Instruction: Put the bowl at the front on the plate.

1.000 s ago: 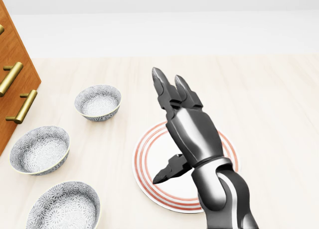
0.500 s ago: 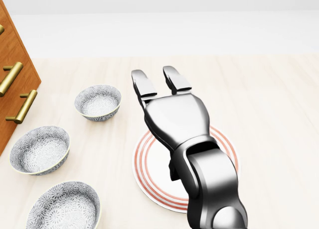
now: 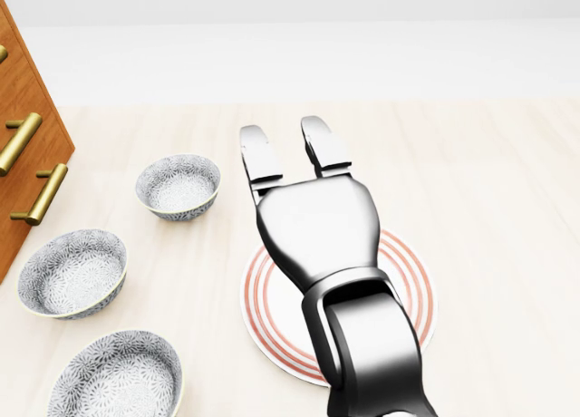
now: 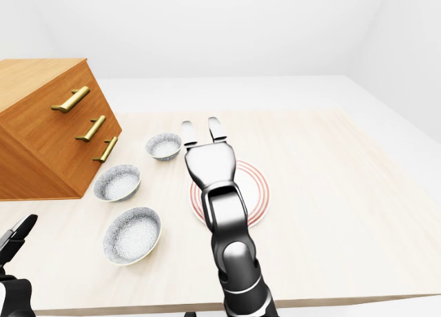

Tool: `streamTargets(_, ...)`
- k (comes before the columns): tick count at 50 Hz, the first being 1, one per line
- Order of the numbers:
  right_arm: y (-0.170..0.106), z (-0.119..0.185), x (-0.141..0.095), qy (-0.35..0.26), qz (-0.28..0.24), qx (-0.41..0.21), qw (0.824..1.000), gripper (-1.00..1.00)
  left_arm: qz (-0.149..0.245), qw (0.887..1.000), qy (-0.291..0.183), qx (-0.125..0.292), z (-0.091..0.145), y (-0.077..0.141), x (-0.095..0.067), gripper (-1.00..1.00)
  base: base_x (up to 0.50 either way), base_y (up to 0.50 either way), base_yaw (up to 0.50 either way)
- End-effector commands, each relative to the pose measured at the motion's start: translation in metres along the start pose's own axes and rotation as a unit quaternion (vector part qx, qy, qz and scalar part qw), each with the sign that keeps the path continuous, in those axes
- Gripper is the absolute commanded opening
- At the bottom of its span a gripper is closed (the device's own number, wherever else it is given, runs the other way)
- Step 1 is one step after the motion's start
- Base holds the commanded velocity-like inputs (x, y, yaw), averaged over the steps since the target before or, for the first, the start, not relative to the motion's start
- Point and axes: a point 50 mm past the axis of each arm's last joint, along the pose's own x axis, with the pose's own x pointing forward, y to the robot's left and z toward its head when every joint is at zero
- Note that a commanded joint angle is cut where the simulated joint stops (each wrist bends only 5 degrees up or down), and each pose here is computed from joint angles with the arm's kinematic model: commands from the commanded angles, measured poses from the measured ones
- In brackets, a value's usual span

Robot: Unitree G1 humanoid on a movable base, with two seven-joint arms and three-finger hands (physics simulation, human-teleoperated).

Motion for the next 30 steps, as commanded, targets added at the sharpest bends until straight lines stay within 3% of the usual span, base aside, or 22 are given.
streamTargets(1,-0.002,0.003,-0.006,0.005,-0.006,-0.003,1.0,1.0,0.0,1.0,0.001,-0.001,0.0,0.0,0.0,1.0,0.0,0.0,0.0)
streamTargets(24,-0.002,0.003,-0.006,0.005,-0.006,-0.003,1.0,1.0,0.0,1.0,0.001,-0.001,0.0,0.0,0.0,1.0,0.0,0.0,0.0)
streamTargets(30,0.015,0.023,0.006,-0.034,0.04,-0.005,0.999,1.0,0.0,1.0,0.001,0.0,-0.002,-0.001,0.001,1.0,0.0,0.0,0.0)
